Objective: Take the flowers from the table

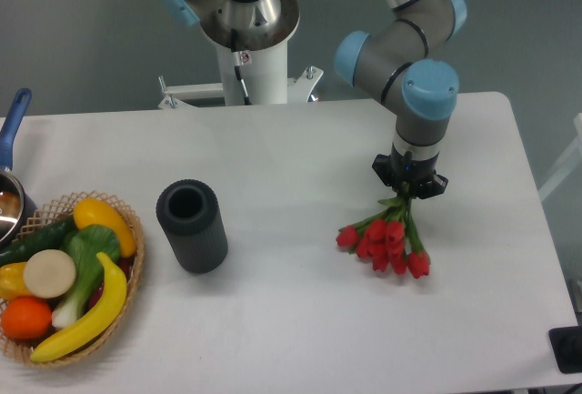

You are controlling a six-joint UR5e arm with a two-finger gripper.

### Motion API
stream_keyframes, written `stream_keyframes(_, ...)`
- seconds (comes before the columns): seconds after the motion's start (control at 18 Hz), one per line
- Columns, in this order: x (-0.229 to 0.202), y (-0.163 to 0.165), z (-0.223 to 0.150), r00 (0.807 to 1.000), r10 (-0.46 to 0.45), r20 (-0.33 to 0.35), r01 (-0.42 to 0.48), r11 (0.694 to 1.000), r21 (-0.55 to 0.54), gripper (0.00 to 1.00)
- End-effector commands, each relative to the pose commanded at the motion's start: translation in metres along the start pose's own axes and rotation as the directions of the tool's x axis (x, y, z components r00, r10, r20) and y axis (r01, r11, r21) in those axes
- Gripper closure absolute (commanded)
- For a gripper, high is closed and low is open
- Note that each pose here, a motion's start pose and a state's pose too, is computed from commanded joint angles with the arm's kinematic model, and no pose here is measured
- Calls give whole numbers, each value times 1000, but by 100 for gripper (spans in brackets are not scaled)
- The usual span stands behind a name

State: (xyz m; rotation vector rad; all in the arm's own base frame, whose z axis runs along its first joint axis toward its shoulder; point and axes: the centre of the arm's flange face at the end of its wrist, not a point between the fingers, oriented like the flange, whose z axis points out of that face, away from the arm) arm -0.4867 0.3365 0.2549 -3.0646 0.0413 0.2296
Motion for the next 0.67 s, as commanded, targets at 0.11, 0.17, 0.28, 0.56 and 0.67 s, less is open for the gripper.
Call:
stream_keyframes(0.11,-8,2,-14,1000,-7,25,7,1000,8,100)
stream_keyframes(0.17,-16,2,-21,999,-12,36,11,1000,9,100)
stream_keyframes(0.28,-32,7,-37,998,-33,50,32,999,12,100)
stream_keyframes(0.56,-50,2,-75,1000,-30,8,30,1000,-1,100)
stream_keyframes(0.67,-53,-2,-82,1000,-21,-16,21,1000,-12,100)
